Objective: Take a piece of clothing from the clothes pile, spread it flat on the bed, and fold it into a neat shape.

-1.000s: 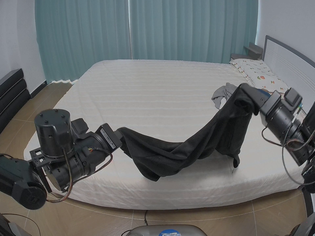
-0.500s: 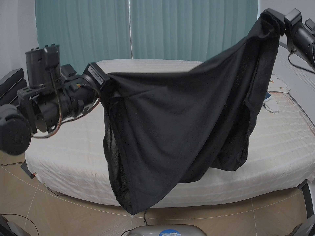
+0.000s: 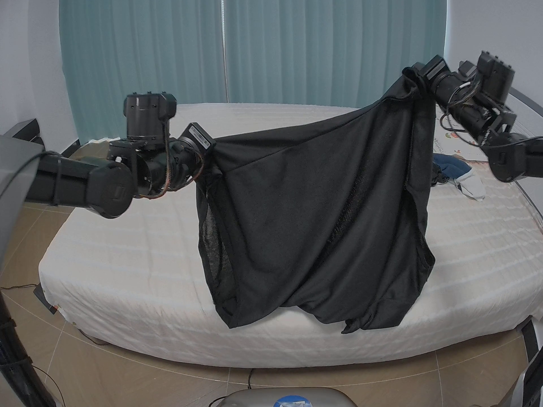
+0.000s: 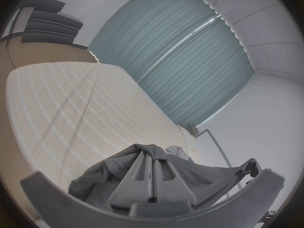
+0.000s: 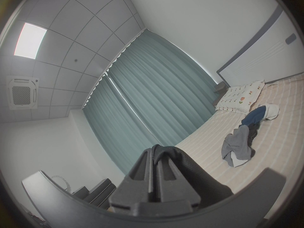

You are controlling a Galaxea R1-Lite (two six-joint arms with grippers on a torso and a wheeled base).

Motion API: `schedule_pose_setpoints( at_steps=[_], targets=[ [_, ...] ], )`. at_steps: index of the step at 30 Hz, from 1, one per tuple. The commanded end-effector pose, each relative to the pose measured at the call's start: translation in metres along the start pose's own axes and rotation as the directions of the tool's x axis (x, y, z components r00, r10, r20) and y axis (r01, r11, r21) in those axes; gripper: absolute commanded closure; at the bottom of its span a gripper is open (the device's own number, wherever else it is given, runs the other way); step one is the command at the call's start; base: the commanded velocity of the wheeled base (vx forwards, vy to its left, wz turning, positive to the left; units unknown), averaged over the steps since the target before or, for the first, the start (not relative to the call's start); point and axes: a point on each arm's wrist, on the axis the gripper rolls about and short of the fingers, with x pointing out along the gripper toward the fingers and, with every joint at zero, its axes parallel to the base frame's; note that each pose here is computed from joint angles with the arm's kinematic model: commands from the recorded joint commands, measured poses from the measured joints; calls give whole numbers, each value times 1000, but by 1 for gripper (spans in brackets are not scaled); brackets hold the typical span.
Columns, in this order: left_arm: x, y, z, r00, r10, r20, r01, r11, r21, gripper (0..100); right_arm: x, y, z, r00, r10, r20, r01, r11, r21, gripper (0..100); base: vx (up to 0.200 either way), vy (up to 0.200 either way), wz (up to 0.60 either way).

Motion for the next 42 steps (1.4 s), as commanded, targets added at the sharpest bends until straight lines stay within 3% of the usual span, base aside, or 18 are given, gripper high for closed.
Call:
schedule_pose_setpoints(
  at_steps=[1, 10, 12, 13, 16, 22, 32, 33, 38, 42],
  targets=[
    [64, 40, -30, 993, 103, -51, -103, 995, 8, 100, 41, -54, -71, 997, -64, -45, 63, 998, -17, 100, 200, 0, 0],
    [123, 75, -69, 985, 154, -83, -153, 988, 11, 100, 53, -107, -168, 981, -133, -143, 127, 991, -52, 100, 200, 0, 0],
    [123, 75, -69, 985, 154, -83, -153, 988, 11, 100, 53, -107, -168, 981, -133, -143, 127, 991, -52, 100, 200, 0, 0],
    [131, 85, -78, 981, 168, -96, -170, 985, -11, 100, 52, -126, -196, 970, -168, -174, 155, 984, -84, 100, 200, 0, 0],
    [145, 96, -89, 981, 169, -95, -173, 984, -32, 100, 53, -148, -224, 968, -188, -164, 172, 979, -106, 100, 0, 0, 0],
    [162, 110, -102, 978, 191, -79, -194, 980, -34, 100, 58, -173, -247, 960, -252, -124, 238, 964, -121, 100, 0, 0, 0],
    [172, 113, -107, 981, 180, -72, -184, 982, -39, 100, 59, -194, -262, 953, -277, -125, 261, 957, -127, 100, 0, 0, 0],
    [173, 113, -108, 981, 179, -71, -183, 982, -41, 0, 58, -200, -266, 948, -290, -131, 273, 953, -132, 0, 0, 0, 0],
    [190, 132, -127, 970, 239, -48, -240, 971, -18, 0, 47, -222, -287, 916, -346, -205, 316, 934, -165, 0, 0, 0, 0],
    [195, 136, -126, 953, 302, -30, -303, 953, -8, 0, 48, -243, -270, 894, -410, -182, 380, 907, -179, 0, 0, 0, 0]
  ],
)
